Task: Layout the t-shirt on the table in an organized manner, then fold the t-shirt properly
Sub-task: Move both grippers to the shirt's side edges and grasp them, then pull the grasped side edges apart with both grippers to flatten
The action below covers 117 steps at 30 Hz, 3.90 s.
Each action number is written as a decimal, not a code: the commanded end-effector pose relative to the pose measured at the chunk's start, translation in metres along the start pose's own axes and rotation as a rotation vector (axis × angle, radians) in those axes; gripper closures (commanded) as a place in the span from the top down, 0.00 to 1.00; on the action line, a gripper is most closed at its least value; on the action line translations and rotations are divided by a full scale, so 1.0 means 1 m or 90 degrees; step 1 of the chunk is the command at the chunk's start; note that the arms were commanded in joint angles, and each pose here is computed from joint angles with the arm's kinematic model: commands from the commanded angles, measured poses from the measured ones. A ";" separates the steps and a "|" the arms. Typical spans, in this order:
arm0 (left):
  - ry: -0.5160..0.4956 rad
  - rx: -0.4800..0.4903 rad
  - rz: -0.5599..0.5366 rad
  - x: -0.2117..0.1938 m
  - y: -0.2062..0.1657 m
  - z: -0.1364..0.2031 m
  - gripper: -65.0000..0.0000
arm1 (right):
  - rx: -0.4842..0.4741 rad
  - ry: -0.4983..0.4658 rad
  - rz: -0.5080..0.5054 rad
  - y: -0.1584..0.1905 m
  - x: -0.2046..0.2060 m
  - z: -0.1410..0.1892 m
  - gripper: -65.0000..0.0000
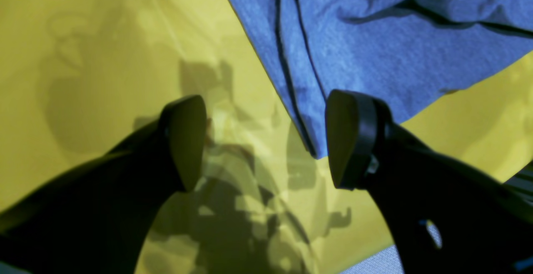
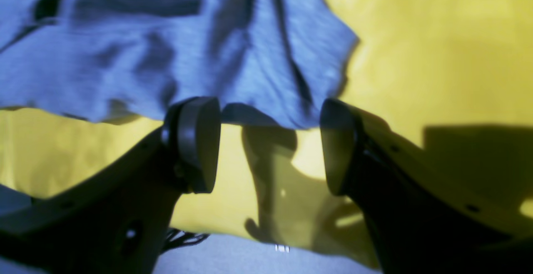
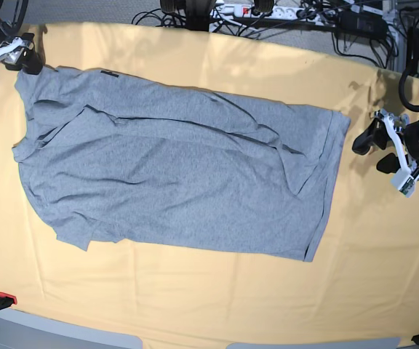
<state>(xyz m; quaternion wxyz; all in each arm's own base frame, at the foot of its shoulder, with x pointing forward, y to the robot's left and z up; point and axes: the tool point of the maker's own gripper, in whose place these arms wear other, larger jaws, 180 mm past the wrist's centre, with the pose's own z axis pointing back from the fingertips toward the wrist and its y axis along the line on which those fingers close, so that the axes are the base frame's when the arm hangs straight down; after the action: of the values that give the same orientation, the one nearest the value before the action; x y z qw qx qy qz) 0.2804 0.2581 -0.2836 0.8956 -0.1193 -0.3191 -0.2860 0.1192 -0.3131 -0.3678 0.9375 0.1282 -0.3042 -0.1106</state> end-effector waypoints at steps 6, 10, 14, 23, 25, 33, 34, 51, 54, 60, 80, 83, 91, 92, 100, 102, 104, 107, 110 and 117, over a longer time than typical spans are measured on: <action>-0.032 0.012 -0.016 0.016 0.006 0.009 0.69 | -0.052 -0.019 -0.006 -0.015 0.010 0.005 0.60; -0.037 0.011 -0.016 0.017 0.006 0.009 0.69 | -0.044 -0.031 -0.022 -0.010 0.010 -0.001 0.60; -0.039 0.012 -0.016 0.018 0.006 0.009 0.69 | -0.036 -0.059 -0.041 -0.004 0.010 -0.004 0.60; -0.046 0.007 -0.014 0.020 0.005 0.009 0.69 | 0.006 -0.086 -0.017 0.010 0.021 -0.009 0.44; -0.050 0.002 -0.012 0.021 0.003 0.009 0.69 | 0.015 -0.083 -0.002 0.014 0.021 -0.011 0.32; -0.055 0.015 0.038 0.022 0.007 0.009 0.69 | 0.015 -0.071 0.034 0.012 0.033 -0.011 0.00; -0.051 0.022 0.046 0.021 0.009 0.008 0.69 | 0.012 -0.068 0.040 0.010 0.034 -0.009 0.00; -0.107 0.036 0.264 -0.050 -0.010 0.015 0.69 | -0.017 -0.031 0.081 -0.008 0.036 0.005 0.00; -0.115 0.031 0.286 -0.056 -0.019 0.006 0.69 | -0.020 -0.032 0.088 -0.010 0.039 0.007 0.00; -0.156 0.048 0.343 -0.057 -0.026 -0.009 0.69 | -0.010 -0.044 0.091 -0.008 0.045 0.009 0.00; -0.130 -0.004 0.373 -0.042 -0.069 -0.065 0.69 | 0.013 -0.058 0.085 -0.001 0.049 0.009 0.00; -0.112 -0.041 0.345 -0.041 -0.086 -0.074 0.69 | 0.013 -0.057 0.085 -0.001 0.049 0.009 0.00; -0.095 -0.016 0.315 -0.045 -0.068 -0.062 0.00 | 0.012 -0.052 0.085 -0.001 0.047 0.009 0.00; -0.095 -0.004 0.314 -0.046 -0.061 -0.058 0.00 | 0.012 -0.052 0.085 -0.001 0.047 0.009 0.00; -0.123 0.034 0.288 -0.042 -0.028 -0.026 0.00 | 0.000 -0.034 0.122 -0.009 0.059 0.018 0.00; -0.118 0.013 0.266 -0.040 -0.031 -0.022 0.00 | 0.011 -0.024 0.126 -0.007 0.059 0.020 0.00; -0.117 -0.021 0.246 -0.037 -0.037 -0.019 0.00 | 0.026 -0.010 0.125 -0.004 0.055 0.021 0.00; -0.111 -0.077 0.209 -0.033 -0.050 -0.013 0.00 | 0.040 0.011 0.123 -0.001 0.049 0.022 0.00; -0.101 -0.109 0.186 -0.032 -0.054 -0.005 0.00 | 0.042 0.014 0.122 -0.001 0.048 0.022 0.00; -0.057 -0.149 0.170 -0.049 -0.062 0.012 0.00 | 0.071 0.039 0.104 0.004 0.027 0.030 0.00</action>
<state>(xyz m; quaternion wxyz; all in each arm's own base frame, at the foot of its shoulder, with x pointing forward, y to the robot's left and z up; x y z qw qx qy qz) 0.2006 0.2309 -0.3154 0.8966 -0.2796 -0.2894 -0.1848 0.1155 -0.3179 -0.3398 0.9474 0.1639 -0.2735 -0.0263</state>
